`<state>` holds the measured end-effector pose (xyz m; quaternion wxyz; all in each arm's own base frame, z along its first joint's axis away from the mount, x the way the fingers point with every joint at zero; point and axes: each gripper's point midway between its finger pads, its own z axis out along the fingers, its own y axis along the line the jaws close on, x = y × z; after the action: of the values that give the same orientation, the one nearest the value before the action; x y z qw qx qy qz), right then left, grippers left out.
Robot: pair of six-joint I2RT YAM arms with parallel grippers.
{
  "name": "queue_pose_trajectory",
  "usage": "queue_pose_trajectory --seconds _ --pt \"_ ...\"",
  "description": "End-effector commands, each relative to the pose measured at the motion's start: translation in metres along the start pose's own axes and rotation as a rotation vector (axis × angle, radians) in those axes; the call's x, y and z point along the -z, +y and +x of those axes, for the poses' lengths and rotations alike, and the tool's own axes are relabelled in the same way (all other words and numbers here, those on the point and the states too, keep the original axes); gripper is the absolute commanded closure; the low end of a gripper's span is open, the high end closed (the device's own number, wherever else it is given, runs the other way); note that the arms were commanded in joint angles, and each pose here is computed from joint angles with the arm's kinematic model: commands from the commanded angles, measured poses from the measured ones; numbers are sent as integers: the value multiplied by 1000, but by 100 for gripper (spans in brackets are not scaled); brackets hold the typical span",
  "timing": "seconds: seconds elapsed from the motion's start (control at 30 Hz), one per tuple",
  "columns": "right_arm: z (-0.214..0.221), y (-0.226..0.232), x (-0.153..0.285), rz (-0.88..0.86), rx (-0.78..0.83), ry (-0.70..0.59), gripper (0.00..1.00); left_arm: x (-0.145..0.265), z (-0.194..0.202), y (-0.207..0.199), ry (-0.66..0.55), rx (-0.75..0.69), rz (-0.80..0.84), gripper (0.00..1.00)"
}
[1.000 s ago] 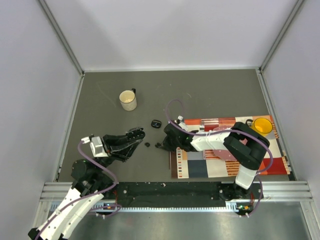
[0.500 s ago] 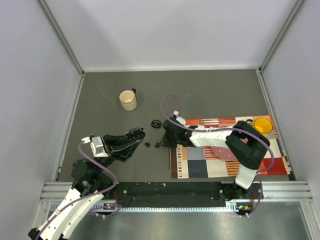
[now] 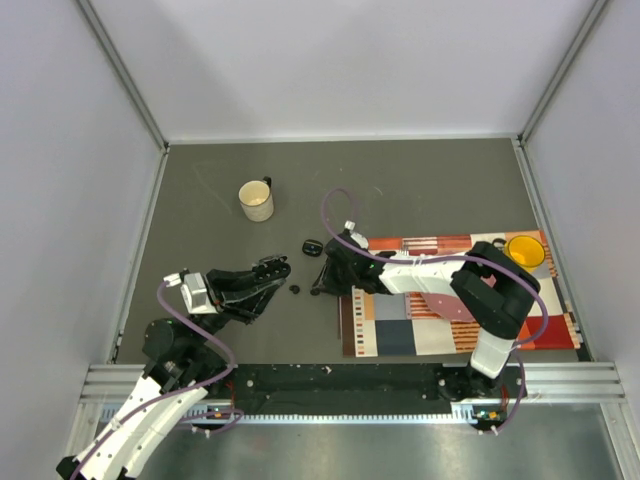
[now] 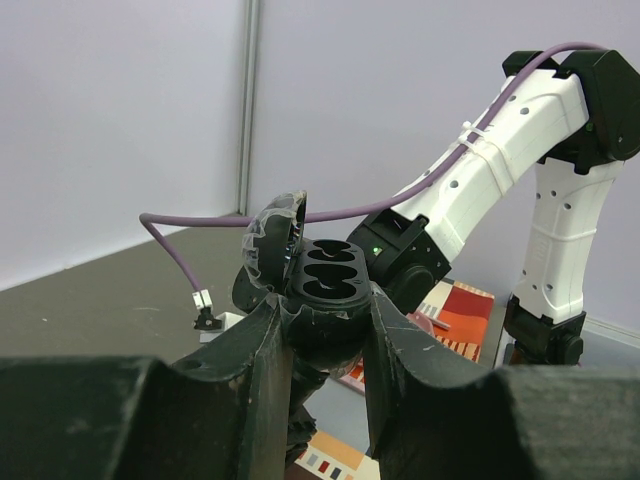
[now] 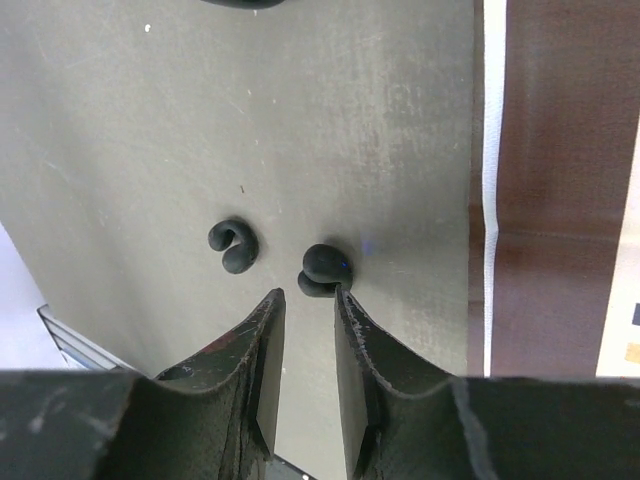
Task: Insert the wireless bluetooth earbuds into the charging case
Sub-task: Pick up the earbud from the center of the board.
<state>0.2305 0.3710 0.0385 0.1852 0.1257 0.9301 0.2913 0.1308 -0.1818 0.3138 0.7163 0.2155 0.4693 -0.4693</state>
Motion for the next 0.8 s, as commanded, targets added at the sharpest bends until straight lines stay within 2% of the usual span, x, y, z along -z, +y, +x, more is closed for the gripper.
queue_pose_trajectory --seconds 0.0,0.27,0.77 --pt "-3 3 -4 -23 -13 -10 74 -1 -21 -6 -61 -22 15 100" --pt "-6 -4 0 8 -22 -36 75 -1 -20 -5 -58 -22 11 100" --pt "1 -10 -16 26 -38 -4 76 -1 -19 -5 -52 -18 9 100"
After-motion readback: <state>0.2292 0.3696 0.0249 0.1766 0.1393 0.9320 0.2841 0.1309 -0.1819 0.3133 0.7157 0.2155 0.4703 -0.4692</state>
